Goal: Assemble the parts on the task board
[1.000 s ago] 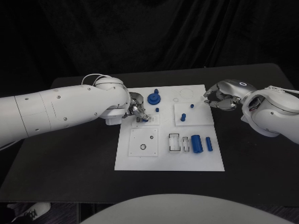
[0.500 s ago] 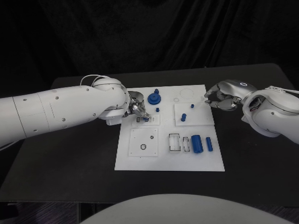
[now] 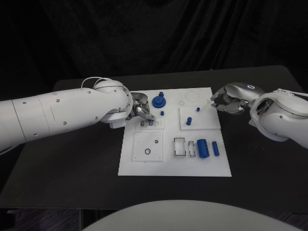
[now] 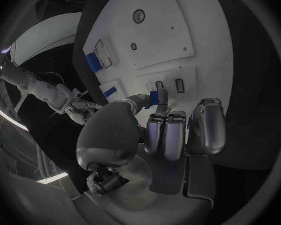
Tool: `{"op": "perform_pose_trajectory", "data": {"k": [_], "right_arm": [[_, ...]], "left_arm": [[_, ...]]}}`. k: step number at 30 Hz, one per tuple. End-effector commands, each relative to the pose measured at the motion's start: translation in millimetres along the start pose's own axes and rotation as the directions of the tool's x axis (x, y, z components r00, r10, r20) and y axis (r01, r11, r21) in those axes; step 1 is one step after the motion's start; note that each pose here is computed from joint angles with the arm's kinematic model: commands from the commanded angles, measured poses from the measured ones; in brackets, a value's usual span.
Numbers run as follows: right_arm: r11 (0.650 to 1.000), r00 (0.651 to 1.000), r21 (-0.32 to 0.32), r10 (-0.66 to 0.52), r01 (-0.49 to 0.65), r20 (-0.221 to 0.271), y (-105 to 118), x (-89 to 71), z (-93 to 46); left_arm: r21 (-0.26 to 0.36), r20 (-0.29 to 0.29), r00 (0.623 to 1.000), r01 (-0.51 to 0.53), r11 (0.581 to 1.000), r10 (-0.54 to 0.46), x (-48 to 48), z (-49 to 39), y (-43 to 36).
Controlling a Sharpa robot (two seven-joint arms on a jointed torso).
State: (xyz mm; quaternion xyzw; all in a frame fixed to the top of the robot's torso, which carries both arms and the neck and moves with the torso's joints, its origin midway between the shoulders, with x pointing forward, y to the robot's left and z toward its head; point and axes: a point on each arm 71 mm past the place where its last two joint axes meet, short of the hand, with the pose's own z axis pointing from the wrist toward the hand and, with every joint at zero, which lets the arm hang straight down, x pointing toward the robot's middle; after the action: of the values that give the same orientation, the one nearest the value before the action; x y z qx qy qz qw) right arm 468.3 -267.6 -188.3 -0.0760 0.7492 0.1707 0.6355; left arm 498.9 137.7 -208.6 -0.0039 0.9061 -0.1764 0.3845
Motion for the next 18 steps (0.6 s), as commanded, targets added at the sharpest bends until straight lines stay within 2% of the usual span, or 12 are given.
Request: {"op": "perform_pose_trajectory", "data": {"k": [1, 6, 18], "right_arm": [[1.0, 1.0, 0.02, -0.001, 0.001, -0.007, -1.7, 1.3, -0.9], [1.0, 1.0, 0.024, -0.001, 0.002, -0.008, -2.5, 1.2, -1.3], [1.0, 1.0, 0.026, -0.002, 0.002, -0.01, -2.1, 1.3, -0.9]], "left_arm": [[0.006, -0.005, 1.0, 0.004, 1.0, -0.004, 0.7, -0.4, 0.6], [-0.011, -0.031, 0.999, -0.009, 1.0, 0.009, 3.1, -2.3, 2.8], [-0.041, -0.117, 0.991, -0.066, 0.997, 0.061, 7.1, -0.8, 1.1]]}}
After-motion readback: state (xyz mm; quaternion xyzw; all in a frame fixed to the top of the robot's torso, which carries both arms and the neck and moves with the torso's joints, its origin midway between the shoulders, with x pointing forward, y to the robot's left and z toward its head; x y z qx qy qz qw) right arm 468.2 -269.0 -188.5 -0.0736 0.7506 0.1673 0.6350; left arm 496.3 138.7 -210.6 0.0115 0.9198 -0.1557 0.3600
